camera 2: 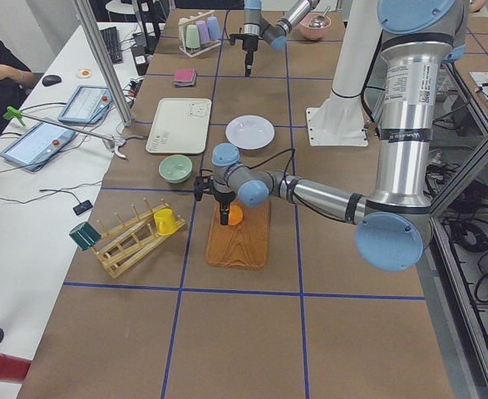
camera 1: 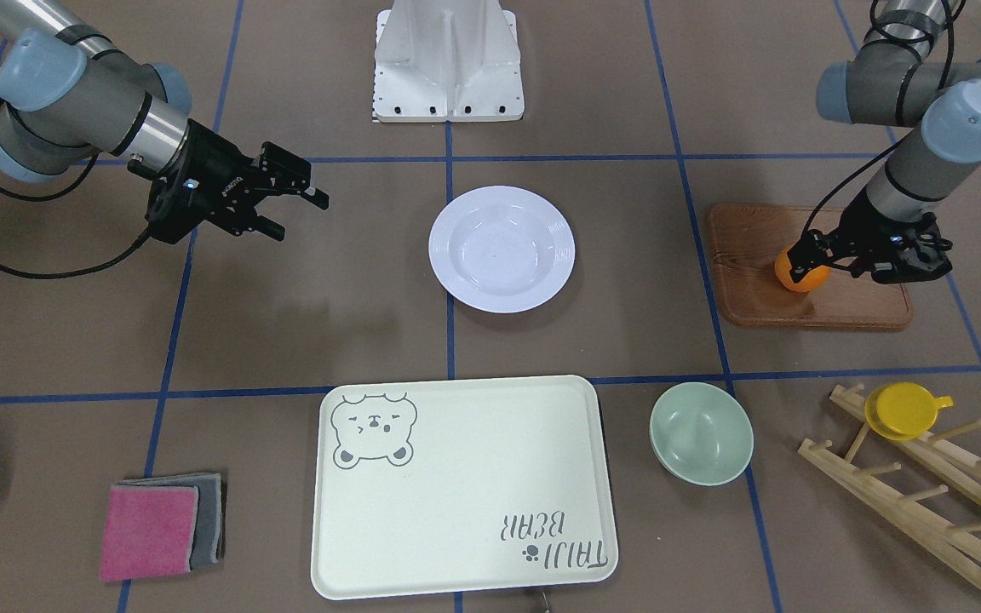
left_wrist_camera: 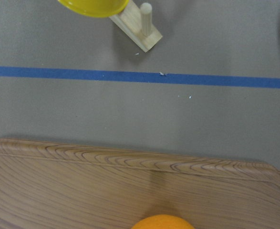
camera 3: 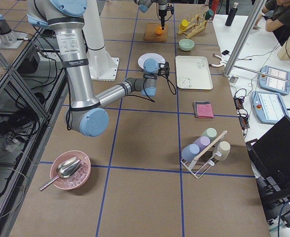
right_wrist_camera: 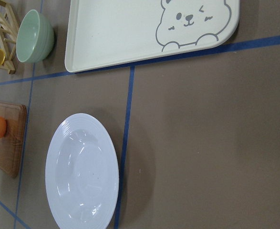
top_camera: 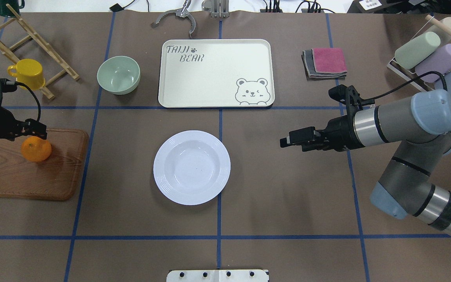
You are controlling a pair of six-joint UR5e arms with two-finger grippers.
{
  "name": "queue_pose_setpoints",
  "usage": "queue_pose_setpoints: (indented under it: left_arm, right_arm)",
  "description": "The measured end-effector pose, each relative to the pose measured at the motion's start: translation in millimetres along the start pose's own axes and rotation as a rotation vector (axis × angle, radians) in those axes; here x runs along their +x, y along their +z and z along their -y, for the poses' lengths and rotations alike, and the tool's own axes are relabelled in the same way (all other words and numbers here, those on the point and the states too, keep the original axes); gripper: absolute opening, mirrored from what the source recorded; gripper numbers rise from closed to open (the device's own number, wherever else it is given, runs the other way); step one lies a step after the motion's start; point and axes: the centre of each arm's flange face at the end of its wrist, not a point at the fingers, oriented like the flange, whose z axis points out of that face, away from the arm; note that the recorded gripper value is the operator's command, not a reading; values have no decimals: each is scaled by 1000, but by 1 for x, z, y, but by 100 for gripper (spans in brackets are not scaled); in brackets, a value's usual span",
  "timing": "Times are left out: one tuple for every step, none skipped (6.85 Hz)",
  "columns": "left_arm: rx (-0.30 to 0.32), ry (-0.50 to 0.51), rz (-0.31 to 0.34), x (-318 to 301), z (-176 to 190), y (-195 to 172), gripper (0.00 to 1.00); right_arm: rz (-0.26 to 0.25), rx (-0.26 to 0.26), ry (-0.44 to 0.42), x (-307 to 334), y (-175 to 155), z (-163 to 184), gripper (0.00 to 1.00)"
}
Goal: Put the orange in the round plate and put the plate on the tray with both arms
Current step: 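Lower the left gripper onto the orange while the right gripper reaches toward the plate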
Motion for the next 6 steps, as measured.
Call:
queue_pose_setpoints:
  left_arm:
    - [-8,-10,-7,4,-6,7,97]
    - [-12,-15,-15,5,-11,13,97]
    - [-17,-21,-21,3,-17,20,92]
    - [-23,-22,-24,0,-24,25,81]
    - [-24,-26,-29,-1,-27,26,71]
    - [-25,-30,-34,1,-28,25,71]
  right_arm:
    - [0,2,-1,-1,2,-2,99]
    - [1,3,0,-2,3,-3,100]
    - [2,5,2,-3,5,-5,99]
    - [1,8,5,-3,8,-7,99]
    - [1,12,5,-4,12,-10,99]
    - [1,14,4,-6,15,-12,99]
